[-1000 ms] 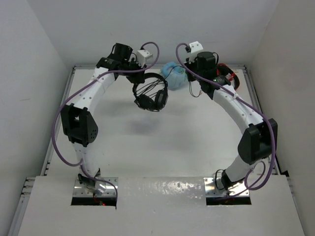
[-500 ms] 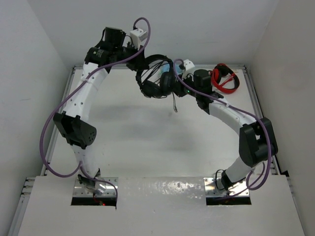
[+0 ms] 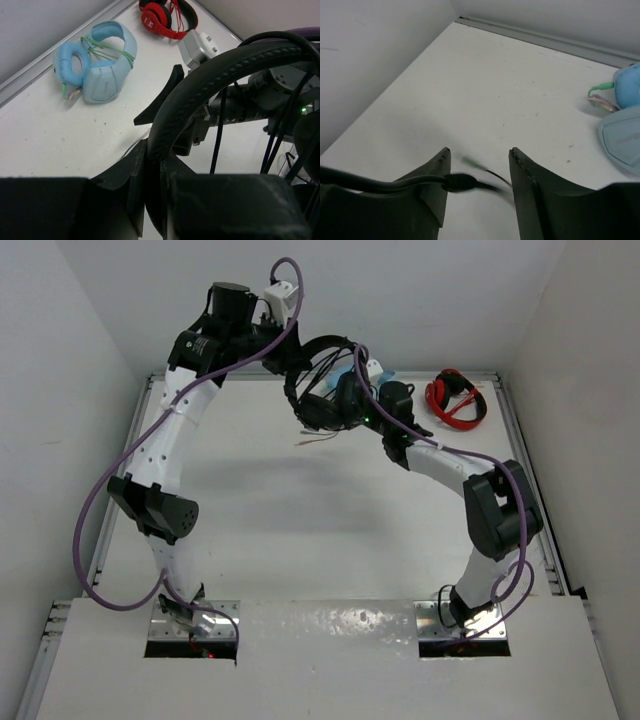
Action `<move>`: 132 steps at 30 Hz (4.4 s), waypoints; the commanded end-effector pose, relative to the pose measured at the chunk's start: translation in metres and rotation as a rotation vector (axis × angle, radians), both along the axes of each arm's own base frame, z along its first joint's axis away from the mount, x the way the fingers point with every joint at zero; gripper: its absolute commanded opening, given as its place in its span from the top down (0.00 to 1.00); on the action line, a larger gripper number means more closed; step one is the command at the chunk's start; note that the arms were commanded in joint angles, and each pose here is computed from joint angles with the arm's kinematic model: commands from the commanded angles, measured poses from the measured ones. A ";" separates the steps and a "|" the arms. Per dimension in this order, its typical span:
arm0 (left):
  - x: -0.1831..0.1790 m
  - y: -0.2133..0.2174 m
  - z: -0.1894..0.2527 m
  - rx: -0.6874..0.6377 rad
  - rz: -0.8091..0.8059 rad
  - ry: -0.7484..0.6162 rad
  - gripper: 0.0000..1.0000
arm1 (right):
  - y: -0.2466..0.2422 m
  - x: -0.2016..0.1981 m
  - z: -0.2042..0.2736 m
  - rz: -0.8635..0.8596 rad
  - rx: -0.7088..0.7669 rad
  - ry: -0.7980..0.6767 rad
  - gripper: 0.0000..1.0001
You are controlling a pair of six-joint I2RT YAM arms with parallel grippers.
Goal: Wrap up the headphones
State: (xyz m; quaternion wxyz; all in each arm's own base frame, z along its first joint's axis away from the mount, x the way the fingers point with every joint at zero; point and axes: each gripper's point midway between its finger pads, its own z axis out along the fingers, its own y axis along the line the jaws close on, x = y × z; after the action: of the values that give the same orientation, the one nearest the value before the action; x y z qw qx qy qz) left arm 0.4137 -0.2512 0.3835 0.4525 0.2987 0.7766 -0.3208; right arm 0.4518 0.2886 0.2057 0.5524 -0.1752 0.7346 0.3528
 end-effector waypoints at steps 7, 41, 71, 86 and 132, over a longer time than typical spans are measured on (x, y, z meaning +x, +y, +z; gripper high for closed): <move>-0.018 -0.001 0.079 -0.152 0.024 -0.129 1.00 | -0.001 0.016 -0.008 -0.081 0.055 -0.004 0.45; -0.010 0.010 0.104 -0.174 0.119 -0.189 1.00 | -0.061 0.032 -0.068 -0.367 -0.157 0.284 0.40; 0.030 0.054 0.098 -0.175 0.508 -0.148 1.00 | -0.121 -0.019 0.043 -0.245 -0.089 -0.420 0.35; 0.044 0.072 0.088 -0.229 0.696 -0.078 1.00 | -0.059 0.056 0.029 -0.531 0.312 -0.265 0.31; 0.091 0.128 0.056 -0.410 0.990 0.104 1.00 | 0.157 -0.022 0.029 0.068 0.373 -0.008 1.00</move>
State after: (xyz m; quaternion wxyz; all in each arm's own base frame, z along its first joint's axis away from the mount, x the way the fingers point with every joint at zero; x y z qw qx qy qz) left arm 0.4891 -0.1337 0.4203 0.5330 -0.1717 0.8031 -0.2035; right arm 0.4745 0.4081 0.1803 0.5646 -0.0218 0.6951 0.4445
